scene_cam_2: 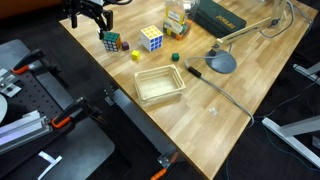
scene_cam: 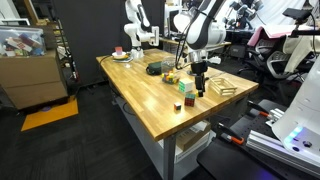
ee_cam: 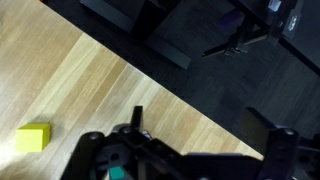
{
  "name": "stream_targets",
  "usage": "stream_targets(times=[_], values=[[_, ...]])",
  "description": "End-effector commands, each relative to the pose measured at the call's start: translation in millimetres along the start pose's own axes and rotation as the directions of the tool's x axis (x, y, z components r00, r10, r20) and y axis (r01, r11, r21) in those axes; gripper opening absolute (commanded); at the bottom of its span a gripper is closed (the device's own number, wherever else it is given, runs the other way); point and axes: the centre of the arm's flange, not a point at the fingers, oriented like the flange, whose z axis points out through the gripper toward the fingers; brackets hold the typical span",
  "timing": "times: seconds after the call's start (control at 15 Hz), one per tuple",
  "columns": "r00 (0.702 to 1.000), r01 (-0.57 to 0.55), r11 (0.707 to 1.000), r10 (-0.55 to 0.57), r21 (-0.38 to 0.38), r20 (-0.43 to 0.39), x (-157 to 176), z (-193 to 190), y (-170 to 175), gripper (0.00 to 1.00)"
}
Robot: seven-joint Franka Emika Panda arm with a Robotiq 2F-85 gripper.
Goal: Put the smaller Rubik's cube in the wooden box
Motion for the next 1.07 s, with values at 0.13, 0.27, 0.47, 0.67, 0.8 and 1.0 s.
stream_targets(times=[0.13, 0.27, 0.47, 0.67, 0.8, 1.0], values=[[1.000, 0.003, 0.995, -0.005, -0.102, -0.015, 11, 0, 7, 1.00], [1.000, 0.012, 0.989, -0.014, -0.149, -0.007, 18, 1, 9, 1.00], [0.999, 0.032, 0.987, -0.033, -0.159, -0.001, 27, 9, 9, 1.00], [0.999, 0.044, 0.987, -0.045, -0.153, -0.003, 38, 15, 11, 1.00], [0.999, 0.047, 0.987, -0.048, -0.151, -0.006, 44, 15, 15, 1.00], [0.998, 0.057, 0.986, -0.056, -0.156, 0.005, 50, 18, 18, 1.00]])
